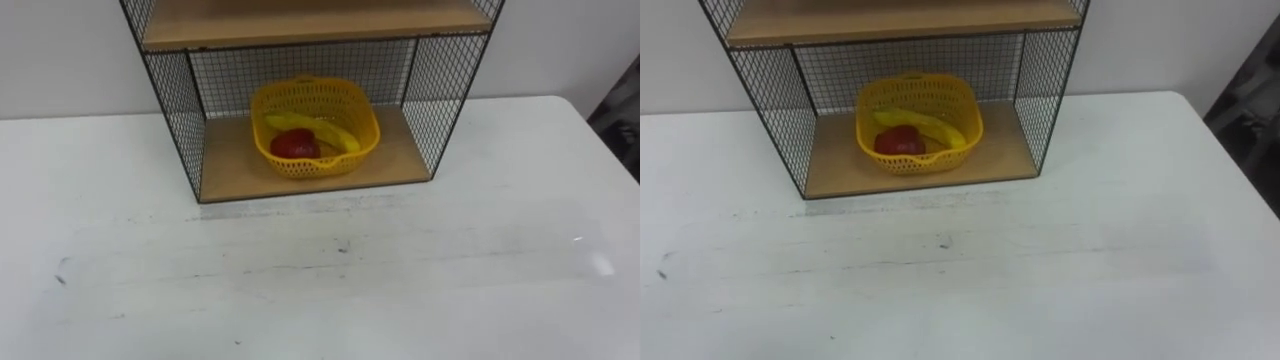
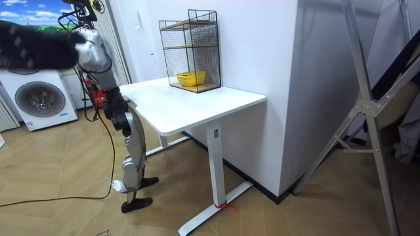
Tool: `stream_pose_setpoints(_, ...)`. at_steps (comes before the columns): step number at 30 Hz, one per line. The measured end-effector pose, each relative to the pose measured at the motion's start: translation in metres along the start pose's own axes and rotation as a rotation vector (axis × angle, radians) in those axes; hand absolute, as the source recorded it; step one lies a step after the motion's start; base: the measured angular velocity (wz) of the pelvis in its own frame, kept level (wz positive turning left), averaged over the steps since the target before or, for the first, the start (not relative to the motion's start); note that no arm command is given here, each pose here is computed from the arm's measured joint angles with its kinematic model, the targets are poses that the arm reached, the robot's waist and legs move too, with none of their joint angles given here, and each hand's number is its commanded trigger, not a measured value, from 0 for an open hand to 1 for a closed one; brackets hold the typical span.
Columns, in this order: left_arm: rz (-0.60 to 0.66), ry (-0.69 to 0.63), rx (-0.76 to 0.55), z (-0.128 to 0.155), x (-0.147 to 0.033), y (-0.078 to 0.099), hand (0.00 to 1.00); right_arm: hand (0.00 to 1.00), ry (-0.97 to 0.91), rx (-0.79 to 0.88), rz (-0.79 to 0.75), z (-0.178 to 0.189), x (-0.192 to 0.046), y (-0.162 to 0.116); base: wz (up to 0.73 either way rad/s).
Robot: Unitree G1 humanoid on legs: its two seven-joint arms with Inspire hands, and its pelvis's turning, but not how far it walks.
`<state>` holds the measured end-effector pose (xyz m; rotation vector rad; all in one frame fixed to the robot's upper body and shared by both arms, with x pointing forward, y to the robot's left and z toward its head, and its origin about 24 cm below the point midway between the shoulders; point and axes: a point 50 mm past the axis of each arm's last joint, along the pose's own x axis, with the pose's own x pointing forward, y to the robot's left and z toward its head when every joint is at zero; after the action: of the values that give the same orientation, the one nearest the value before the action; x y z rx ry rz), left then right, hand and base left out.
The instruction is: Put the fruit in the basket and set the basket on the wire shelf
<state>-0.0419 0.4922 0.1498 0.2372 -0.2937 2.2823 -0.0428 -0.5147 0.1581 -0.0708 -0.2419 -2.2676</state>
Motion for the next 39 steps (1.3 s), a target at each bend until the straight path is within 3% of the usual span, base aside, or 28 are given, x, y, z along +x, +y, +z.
stream_pose_setpoints(1, 0.010, 0.028, 0.024, -0.008, 0.001, 0.004, 0.00, 0.00, 0.023, -0.017, -0.020, -0.006, 0.003, -0.005, -0.13)
stream_pose_setpoints(5, 0.073, 0.182, 0.253, -0.067, 0.003, 0.053, 0.00, 0.00, 0.164, -0.211, -0.150, -0.055, 0.019, -0.060, -0.08)
stream_pose_setpoints(7, 0.098, 0.266, 0.331, -0.091, -0.002, 0.078, 0.00, 0.00, 0.220, -0.290, -0.213, -0.075, 0.020, -0.090, -0.02)
stream_pose_setpoints(9, 0.108, 0.371, 0.439, -0.122, -0.018, 0.110, 0.00, 0.00, 0.294, -0.398, -0.248, -0.105, 0.008, -0.127, -0.10)
stream_pose_setpoints(10, 0.109, 0.405, 0.459, -0.129, -0.023, 0.118, 0.00, 0.00, 0.317, -0.431, -0.250, -0.114, 0.003, -0.136, -0.07)
stream_pose_setpoints(13, 0.104, 0.557, 0.577, -0.161, -0.052, 0.159, 0.00, 0.00, 0.438, -0.595, -0.267, -0.153, -0.026, -0.183, -0.05)
stream_pose_setpoints(15, 0.029, 0.656, 0.697, -0.181, -0.082, 0.188, 0.00, 0.00, 0.537, -0.744, -0.218, -0.181, -0.059, -0.215, -0.09)
stream_pose_setpoints(16, -0.007, 0.679, 0.731, -0.185, -0.091, 0.194, 0.00, 0.00, 0.563, -0.775, -0.201, -0.187, -0.068, -0.221, -0.09)
stream_pose_setpoints(18, -0.168, 0.782, 0.862, -0.201, -0.125, 0.211, 0.00, 0.00, 0.700, -0.860, -0.133, -0.210, -0.104, -0.238, -0.08)
stream_pose_setpoints(20, -0.352, 0.824, 1.000, -0.209, -0.146, 0.221, 0.00, 0.00, 0.786, -0.915, -0.050, -0.223, -0.128, -0.242, -0.02)
stream_pose_setpoints(22, -0.587, 0.855, 1.136, -0.217, -0.168, 0.223, 0.00, 0.00, 0.861, -1.007, 0.100, -0.235, -0.150, -0.238, -0.08)
stream_pose_setpoints(25, -0.826, 0.847, 1.231, -0.221, -0.185, 0.216, 0.00, 0.00, 0.866, -1.104, 0.313, -0.242, -0.162, -0.226, -0.09)
stream_pose_setpoints(27, -1.035, 0.822, 1.284, -0.225, -0.204, 0.201, 0.00, 0.00, 0.849, -1.197, 0.547, -0.249, -0.176, -0.211, 0.02)
stream_pose_setpoints(31, -1.338, 0.744, 1.318, -0.228, -0.238, 0.173, 0.00, 0.00, 0.851, -1.293, 0.862, -0.258, -0.203, -0.189, -0.01)
stream_pose_setpoints(34, -1.455, 0.709, 1.331, -0.228, -0.252, 0.165, 0.00, 0.00, 0.835, -1.342, 0.986, -0.260, -0.212, -0.185, -0.01)
stream_pose_setpoints(39, -1.593, 0.604, 1.458, -0.228, -0.257, 0.165, 0.00, 0.00, 0.755, -1.464, 1.210, -0.263, -0.229, -0.173, 0.00)
